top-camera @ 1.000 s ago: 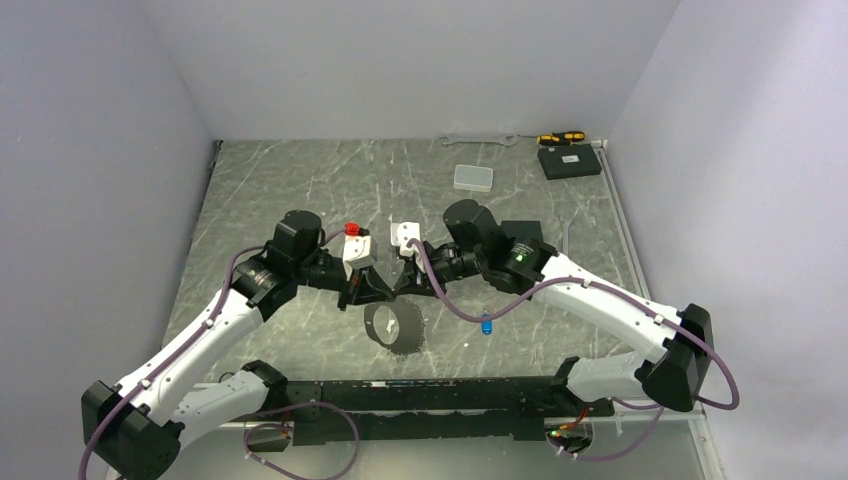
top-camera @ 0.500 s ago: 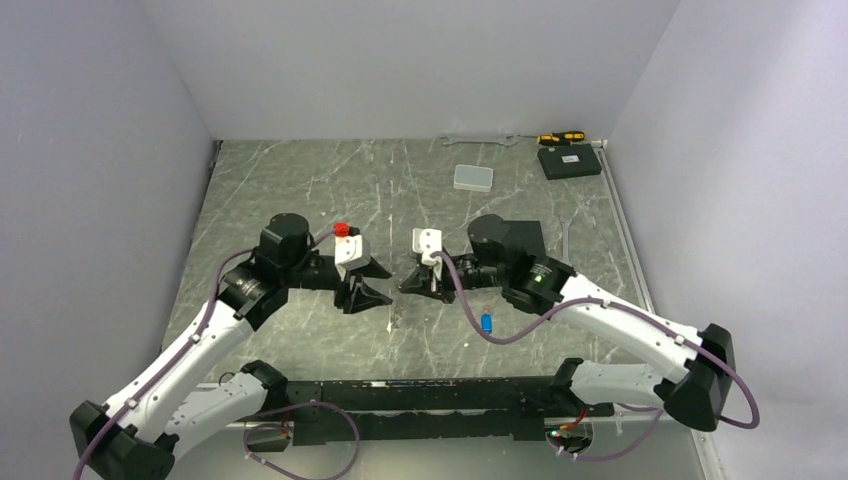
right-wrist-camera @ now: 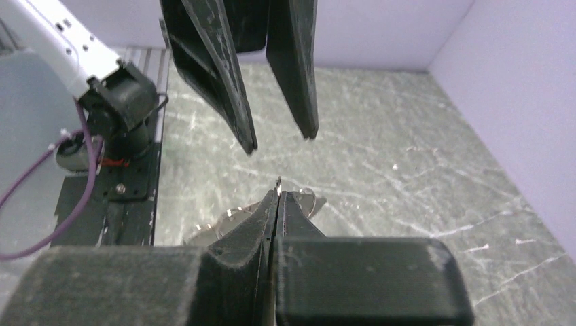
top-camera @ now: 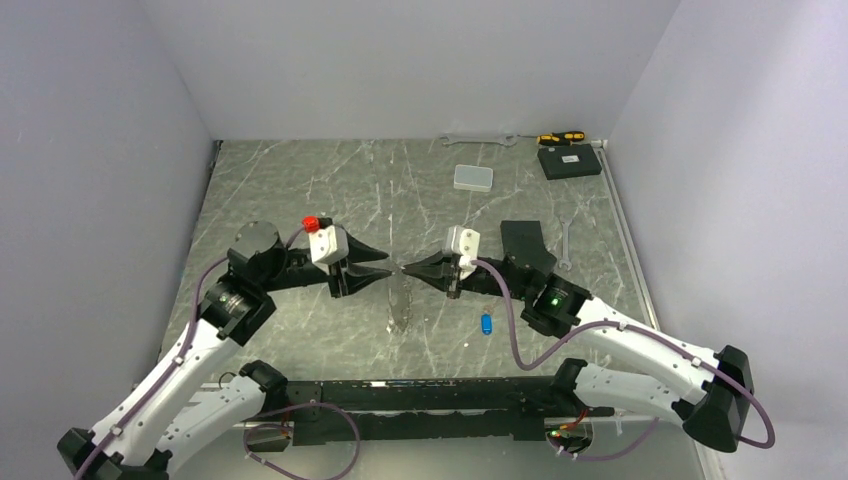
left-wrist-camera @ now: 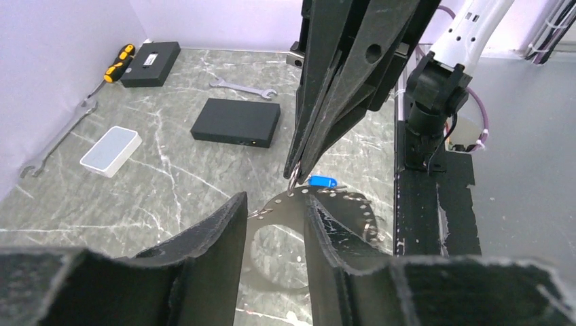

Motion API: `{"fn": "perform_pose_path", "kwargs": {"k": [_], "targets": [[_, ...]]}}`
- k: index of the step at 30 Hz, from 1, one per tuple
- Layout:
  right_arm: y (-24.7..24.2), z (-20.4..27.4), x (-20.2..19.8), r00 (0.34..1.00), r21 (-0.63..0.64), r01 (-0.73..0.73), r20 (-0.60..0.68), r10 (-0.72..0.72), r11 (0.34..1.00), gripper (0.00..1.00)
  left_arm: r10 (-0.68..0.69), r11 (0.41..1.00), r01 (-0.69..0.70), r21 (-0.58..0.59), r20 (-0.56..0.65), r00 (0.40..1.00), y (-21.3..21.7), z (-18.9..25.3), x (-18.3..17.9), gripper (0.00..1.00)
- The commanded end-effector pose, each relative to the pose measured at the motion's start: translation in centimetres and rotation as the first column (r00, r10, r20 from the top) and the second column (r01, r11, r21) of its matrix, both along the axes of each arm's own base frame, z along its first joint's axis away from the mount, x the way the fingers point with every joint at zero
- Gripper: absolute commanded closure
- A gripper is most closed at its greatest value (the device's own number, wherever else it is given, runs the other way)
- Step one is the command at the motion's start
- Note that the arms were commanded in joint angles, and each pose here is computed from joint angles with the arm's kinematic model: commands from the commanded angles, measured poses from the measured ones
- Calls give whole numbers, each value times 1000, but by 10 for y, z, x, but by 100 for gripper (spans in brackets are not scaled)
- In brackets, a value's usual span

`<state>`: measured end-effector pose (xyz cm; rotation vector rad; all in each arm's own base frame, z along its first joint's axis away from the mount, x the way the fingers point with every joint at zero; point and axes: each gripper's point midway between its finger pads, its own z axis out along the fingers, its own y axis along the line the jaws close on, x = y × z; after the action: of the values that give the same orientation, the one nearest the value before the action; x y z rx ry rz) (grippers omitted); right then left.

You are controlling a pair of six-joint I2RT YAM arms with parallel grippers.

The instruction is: Put the keys on the keyring

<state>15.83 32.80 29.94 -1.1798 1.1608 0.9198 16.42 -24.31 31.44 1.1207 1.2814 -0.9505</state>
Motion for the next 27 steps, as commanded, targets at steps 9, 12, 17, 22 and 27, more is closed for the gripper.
{"fn": "perform_pose_path", "kwargs": {"k": [9,12,17,22,27], "targets": [[-5,73,-6,996,324,-17,85,-11,946,100,-68,991,66,-116,-16,998,-14,28,-1,67],[-4,75,-7,997,332,-25,83,-3,943,100,-65,990,63,-123,-15,998,-14,28,0,72],[-6,79,-9,996,350,-27,85,-3,936,100,-81,990,77,-119,-30,996,-17,26,0,79],[-4,82,-10,996,350,-39,88,8,936,100,-104,987,98,-124,-39,994,-19,25,-2,85],[-4,81,-11,996,351,-45,87,16,935,100,-126,983,119,-138,-48,991,-21,25,-3,88]]}}
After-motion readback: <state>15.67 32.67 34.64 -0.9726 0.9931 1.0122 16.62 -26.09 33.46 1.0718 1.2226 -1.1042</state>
